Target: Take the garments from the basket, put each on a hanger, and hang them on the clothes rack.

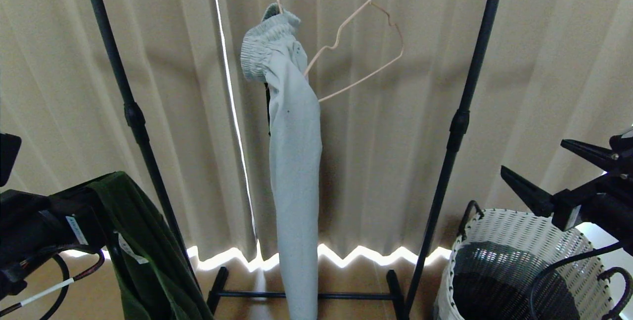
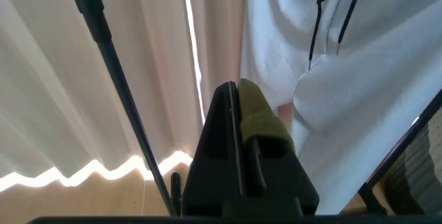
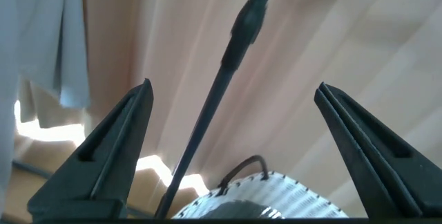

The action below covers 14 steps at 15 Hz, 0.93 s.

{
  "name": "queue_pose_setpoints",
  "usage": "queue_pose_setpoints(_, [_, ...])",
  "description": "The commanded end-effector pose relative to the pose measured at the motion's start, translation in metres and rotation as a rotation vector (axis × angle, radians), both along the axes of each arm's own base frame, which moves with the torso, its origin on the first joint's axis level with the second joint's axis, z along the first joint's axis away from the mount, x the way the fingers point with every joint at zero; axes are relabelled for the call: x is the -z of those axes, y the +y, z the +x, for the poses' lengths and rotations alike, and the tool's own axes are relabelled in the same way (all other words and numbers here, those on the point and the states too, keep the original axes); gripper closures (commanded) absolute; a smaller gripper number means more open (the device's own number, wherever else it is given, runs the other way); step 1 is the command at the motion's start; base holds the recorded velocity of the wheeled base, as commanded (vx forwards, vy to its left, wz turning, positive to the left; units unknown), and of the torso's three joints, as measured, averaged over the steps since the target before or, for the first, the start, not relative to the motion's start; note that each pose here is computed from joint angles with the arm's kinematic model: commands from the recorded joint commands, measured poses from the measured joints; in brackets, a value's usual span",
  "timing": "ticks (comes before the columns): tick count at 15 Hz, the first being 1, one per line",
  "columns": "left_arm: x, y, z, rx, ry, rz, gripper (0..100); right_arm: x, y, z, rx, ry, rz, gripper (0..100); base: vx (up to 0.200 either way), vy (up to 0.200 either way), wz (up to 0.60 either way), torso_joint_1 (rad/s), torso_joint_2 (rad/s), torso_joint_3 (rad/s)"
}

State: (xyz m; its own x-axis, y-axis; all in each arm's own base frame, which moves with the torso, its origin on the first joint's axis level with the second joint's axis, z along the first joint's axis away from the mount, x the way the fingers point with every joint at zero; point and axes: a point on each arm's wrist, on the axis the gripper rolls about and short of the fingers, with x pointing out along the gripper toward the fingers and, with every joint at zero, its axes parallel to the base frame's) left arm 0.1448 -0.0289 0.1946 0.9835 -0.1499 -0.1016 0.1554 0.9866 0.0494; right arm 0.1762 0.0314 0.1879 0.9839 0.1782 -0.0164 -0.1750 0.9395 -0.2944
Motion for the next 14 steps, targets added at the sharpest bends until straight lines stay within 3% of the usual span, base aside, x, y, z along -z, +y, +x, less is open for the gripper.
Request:
queue_pose_setpoints(1, [0.003,0.0,0.002,-0.004,0.013,0.001,100,-0.017,-0.001,-0.007,0.001,-0.068,0.01,0,0.0,0.0,0.0,0.0,0.0,0.0])
queue_pose_setpoints(7, [0.002,0.003,0.002,-0.02,0.011,0.003,100,-0.031,-0.003,-0.016,0.001,-0.03,0.002,0,0.0,0.0,0.0,0.112,-0.16,-0.157])
queue_pose_setpoints(14, [0.003,0.002,0.001,-0.018,0.011,0.004,100,-0.026,-0.003,-0.015,0.003,-0.009,0.0,0,0.0,0.0,0.0,0.146,-0.56,-0.255])
